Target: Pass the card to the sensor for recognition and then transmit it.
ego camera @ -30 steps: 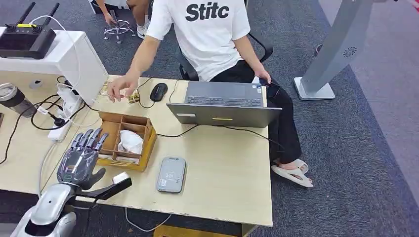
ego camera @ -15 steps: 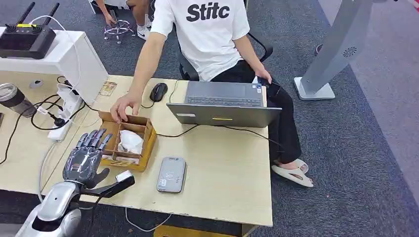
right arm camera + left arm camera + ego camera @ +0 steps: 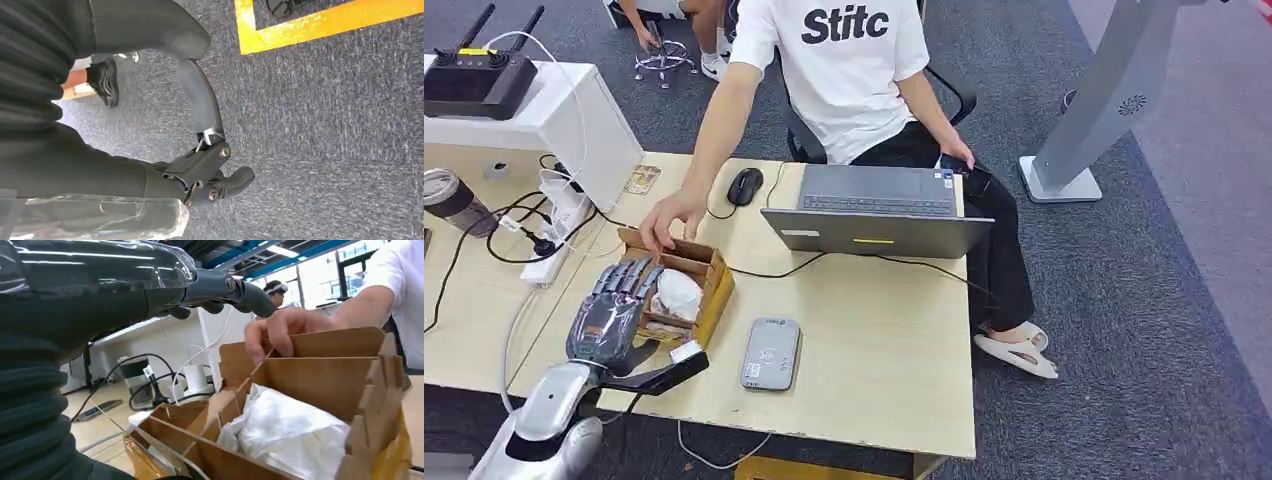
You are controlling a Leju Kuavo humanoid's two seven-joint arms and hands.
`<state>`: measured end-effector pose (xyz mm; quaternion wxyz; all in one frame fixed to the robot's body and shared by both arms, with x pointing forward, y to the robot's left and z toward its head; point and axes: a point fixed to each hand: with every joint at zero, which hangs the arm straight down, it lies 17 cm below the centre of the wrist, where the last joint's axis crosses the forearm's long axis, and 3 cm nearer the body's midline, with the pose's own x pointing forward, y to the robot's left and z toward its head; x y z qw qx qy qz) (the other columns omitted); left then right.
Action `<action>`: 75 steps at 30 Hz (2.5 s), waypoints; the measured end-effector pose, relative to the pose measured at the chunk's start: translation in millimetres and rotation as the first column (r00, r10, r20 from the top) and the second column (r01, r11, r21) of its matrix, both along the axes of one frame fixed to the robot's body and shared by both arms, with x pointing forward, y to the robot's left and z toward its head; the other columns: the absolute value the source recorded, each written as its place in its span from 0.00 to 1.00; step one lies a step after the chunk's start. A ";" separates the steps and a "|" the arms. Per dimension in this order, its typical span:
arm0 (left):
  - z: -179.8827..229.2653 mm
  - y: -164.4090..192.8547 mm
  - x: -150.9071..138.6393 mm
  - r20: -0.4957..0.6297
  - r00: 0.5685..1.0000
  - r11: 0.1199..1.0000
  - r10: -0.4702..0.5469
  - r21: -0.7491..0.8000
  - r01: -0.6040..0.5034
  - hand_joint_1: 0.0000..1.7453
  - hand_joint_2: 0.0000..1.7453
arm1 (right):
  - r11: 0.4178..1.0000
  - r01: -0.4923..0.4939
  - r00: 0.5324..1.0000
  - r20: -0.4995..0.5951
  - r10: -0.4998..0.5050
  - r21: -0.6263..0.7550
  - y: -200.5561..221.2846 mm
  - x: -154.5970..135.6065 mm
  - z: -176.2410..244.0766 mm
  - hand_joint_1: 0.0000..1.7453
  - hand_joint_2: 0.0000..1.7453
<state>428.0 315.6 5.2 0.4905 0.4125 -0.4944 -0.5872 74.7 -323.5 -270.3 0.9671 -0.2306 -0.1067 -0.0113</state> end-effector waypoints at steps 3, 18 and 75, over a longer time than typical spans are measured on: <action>-0.7 -5.7 -0.5 -0.004 1.000 1.000 -0.009 -0.017 0.009 0.14 1.00 | 1.000 0.000 1.000 0.000 0.000 0.000 0.0 0.1 0.0 0.00 1.00; -30.5 -12.6 -21.5 -0.189 0.981 0.990 -0.031 -0.139 0.005 0.29 1.00 | 1.000 -0.006 1.000 0.000 0.006 0.000 0.3 0.4 0.0 0.00 1.00; 12.2 25.4 1.6 -0.063 0.998 0.996 -0.001 0.085 0.007 0.00 1.00 | 0.999 -0.050 0.999 -0.007 0.050 -0.011 -1.0 0.2 0.2 0.00 1.00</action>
